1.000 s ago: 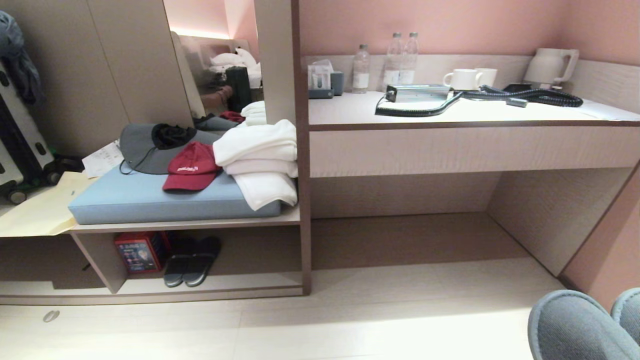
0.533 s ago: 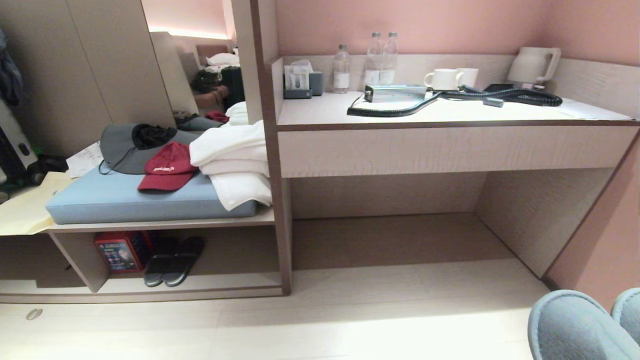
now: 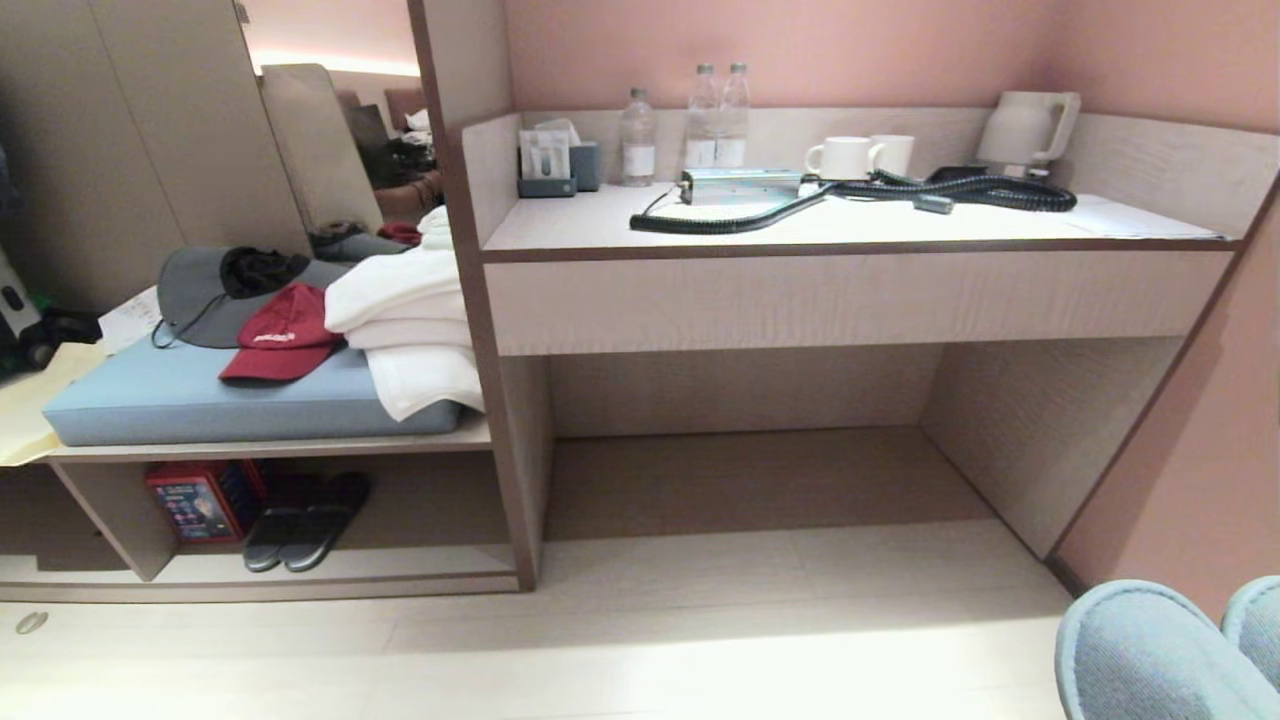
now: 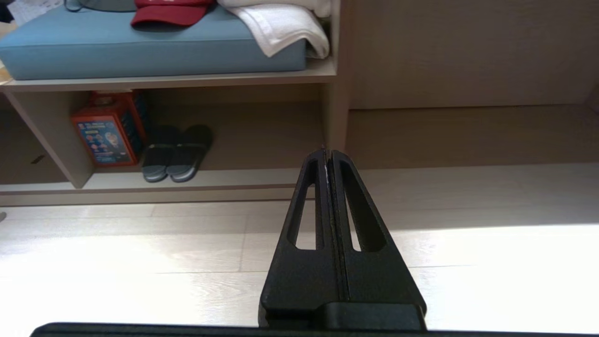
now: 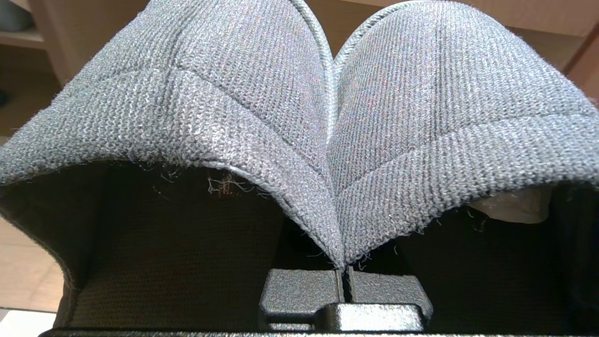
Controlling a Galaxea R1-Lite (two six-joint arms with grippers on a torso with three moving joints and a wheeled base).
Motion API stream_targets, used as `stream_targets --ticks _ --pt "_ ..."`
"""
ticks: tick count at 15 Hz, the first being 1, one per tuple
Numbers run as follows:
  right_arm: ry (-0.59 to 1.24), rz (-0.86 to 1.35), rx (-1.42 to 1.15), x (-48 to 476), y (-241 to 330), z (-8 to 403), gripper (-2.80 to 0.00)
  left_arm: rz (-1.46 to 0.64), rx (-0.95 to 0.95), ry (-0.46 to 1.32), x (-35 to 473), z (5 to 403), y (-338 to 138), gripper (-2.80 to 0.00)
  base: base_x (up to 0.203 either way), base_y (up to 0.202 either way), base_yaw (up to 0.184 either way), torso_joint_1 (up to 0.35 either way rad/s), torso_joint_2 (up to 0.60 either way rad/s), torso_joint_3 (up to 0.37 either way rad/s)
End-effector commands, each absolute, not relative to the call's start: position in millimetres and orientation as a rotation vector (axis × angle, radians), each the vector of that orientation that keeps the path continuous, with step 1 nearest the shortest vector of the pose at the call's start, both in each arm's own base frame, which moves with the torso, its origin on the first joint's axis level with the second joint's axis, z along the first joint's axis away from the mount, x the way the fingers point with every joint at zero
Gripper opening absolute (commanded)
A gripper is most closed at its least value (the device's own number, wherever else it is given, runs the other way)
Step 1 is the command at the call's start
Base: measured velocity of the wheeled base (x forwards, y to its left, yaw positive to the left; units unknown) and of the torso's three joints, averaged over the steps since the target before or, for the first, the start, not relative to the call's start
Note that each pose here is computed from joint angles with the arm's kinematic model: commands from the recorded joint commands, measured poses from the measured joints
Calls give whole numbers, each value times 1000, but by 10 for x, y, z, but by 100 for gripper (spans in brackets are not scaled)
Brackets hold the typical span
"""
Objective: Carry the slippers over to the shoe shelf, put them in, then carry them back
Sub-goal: Place the slippers on the floor
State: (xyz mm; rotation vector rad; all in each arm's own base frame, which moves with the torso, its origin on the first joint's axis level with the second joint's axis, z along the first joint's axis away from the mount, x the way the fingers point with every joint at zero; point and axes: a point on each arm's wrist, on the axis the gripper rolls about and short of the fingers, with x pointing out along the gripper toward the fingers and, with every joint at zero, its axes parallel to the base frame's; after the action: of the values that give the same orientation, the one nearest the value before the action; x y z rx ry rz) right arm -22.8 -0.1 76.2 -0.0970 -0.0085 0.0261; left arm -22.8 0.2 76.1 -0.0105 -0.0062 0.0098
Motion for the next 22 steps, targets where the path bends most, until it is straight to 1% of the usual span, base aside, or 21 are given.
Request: stream_targets --ticks 1,13,19,22 --pt "-7 27 -98 -227 -1 763 -280 9 -11 -5 -227 761 2 -280 0 -200 3 3 2 2" --pt "-7 27 -97 -227 -1 763 -280 9 -9 -8 -228 763 2 -280 0 -191 1 4 1 3" --pt "-9 26 -97 -228 -1 763 -280 9 -9 -6 -228 761 2 -280 0 -12 1 0 1 0" --pt "-9 26 -95 -228 -1 763 -280 10 -11 -6 -228 761 2 -280 0 0 0 3 4 -146"
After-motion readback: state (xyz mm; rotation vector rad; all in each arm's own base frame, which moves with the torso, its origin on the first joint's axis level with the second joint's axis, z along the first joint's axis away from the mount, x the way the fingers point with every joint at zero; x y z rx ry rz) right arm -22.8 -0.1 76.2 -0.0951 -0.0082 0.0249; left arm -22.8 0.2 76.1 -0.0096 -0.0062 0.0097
